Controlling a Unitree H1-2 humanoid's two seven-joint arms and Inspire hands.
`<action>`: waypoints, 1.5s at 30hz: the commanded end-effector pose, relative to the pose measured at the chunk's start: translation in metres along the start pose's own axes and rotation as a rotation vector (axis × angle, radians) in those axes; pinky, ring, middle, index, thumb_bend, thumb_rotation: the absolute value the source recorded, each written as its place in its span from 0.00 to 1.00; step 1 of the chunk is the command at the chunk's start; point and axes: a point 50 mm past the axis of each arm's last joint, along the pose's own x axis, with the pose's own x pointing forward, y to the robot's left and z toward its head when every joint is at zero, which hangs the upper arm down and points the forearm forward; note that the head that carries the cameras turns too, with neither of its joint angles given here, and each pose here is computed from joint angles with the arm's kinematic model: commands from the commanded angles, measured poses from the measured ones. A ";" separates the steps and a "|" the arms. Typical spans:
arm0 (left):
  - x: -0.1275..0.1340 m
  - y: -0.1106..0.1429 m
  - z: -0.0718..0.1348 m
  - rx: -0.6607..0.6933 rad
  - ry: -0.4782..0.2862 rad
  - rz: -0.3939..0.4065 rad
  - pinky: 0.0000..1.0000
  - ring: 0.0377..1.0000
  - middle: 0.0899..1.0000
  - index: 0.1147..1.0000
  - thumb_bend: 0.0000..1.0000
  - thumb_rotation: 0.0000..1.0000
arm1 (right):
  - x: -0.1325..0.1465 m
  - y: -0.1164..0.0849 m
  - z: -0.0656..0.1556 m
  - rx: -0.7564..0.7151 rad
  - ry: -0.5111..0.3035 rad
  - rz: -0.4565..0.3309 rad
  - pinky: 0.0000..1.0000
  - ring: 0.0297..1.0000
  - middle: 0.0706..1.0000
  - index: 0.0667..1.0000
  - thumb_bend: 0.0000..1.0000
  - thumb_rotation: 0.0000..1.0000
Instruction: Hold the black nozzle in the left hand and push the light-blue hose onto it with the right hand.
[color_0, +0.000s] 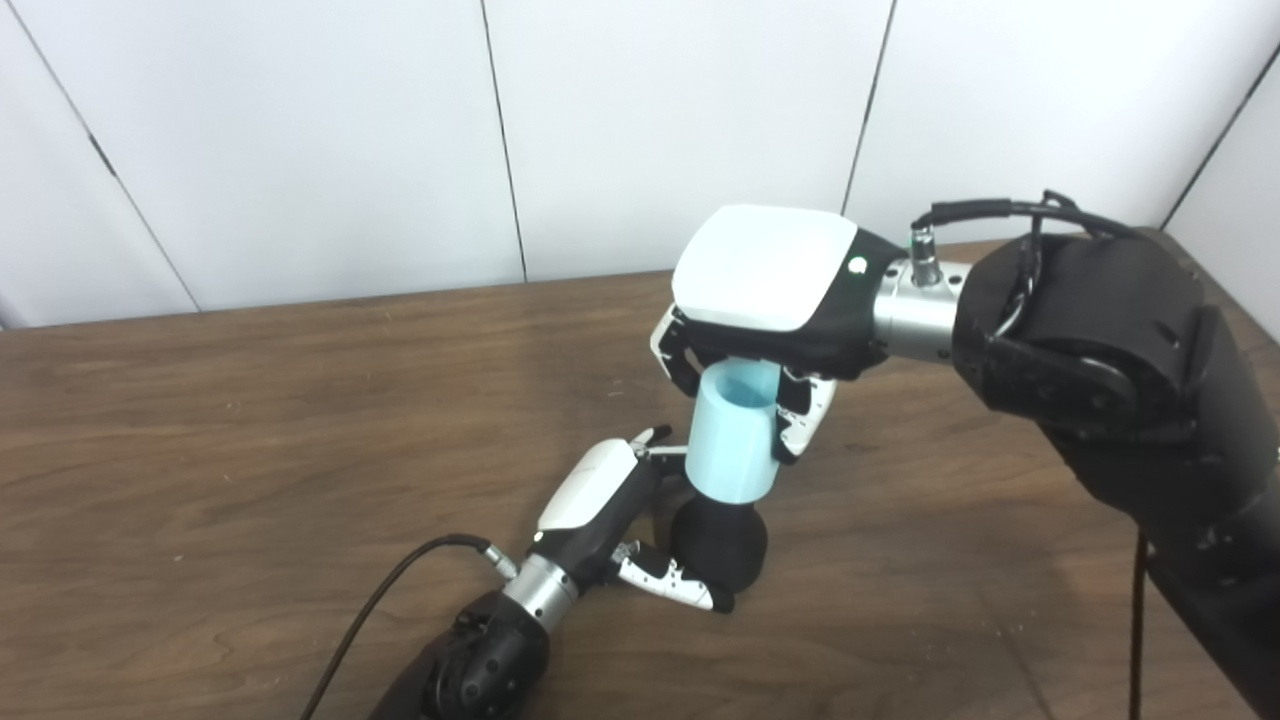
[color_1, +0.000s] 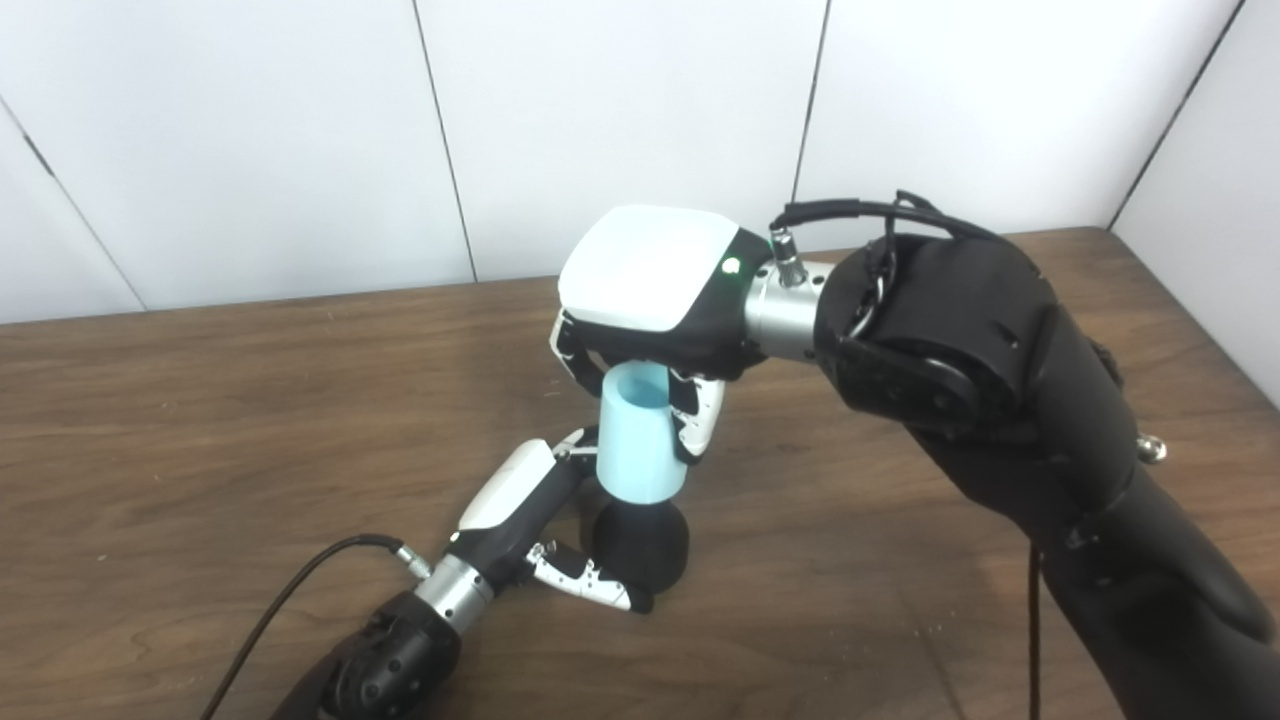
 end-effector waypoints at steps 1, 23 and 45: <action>-0.034 -0.046 -0.032 -0.004 0.194 -0.222 0.97 0.72 0.50 0.37 0.51 0.00 | -0.008 -0.011 -0.006 -0.048 0.043 -0.061 0.29 0.35 0.44 0.49 0.52 0.00; -0.033 -0.047 -0.032 -0.004 0.197 -0.218 0.95 0.72 0.50 0.37 0.52 0.00 | -0.008 -0.011 0.011 0.024 -0.074 -0.118 0.26 0.35 0.44 0.48 0.52 0.00; -0.033 -0.046 -0.032 -0.002 0.195 -0.220 0.95 0.72 0.50 0.37 0.52 0.00 | -0.007 -0.006 0.014 0.021 -0.125 -0.103 0.27 0.37 0.46 0.46 0.52 0.00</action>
